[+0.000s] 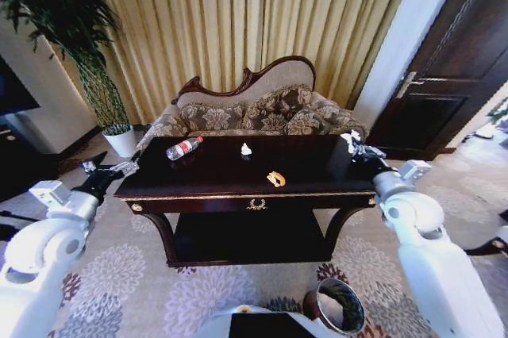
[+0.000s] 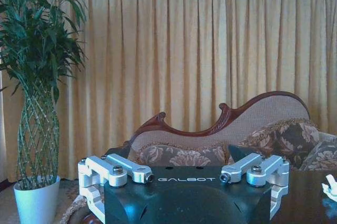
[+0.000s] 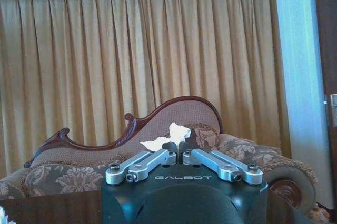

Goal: Move to the front of the table and place the trash on the table into the trash bin.

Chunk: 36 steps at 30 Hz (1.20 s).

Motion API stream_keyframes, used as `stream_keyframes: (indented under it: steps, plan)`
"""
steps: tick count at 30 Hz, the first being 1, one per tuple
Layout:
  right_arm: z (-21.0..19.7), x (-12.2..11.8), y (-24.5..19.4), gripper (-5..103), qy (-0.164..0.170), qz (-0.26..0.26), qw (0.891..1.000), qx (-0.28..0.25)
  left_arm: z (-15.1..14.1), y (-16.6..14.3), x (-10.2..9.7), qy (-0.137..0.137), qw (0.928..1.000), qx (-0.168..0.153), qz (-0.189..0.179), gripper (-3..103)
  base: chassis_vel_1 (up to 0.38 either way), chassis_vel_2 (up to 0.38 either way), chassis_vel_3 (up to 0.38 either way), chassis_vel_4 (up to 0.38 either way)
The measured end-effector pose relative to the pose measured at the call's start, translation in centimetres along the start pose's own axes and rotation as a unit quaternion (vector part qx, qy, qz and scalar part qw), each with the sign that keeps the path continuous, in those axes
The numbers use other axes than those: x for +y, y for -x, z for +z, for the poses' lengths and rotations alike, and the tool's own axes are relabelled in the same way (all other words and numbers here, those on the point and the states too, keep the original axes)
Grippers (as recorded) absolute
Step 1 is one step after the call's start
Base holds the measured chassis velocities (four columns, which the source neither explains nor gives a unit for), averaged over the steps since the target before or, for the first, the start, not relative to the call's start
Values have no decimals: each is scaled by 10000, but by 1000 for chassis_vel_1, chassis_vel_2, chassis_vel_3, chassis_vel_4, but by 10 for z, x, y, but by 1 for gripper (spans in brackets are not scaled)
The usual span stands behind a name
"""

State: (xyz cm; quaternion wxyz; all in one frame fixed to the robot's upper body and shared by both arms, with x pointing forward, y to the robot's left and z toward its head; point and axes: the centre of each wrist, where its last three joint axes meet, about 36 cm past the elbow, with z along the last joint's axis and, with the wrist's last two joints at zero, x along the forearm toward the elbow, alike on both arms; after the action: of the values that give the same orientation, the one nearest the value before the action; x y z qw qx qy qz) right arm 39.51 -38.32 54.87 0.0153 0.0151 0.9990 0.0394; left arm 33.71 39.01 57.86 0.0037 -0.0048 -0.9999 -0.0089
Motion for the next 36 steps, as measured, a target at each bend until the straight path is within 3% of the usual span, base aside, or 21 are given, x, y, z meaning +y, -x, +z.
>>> stream_keyframes:
  steps: [22,36]
  plan:
    - [5,1,-12,1,-29,105,9999,-27,-3,-3,-4,13,10000,-33,56,100,120,-116,-118,117]
    - [30,-1,-20,1,-40,363,9993,18,-2,-7,-8,-17,10000,-30,90,100,100,-106,-101,100]
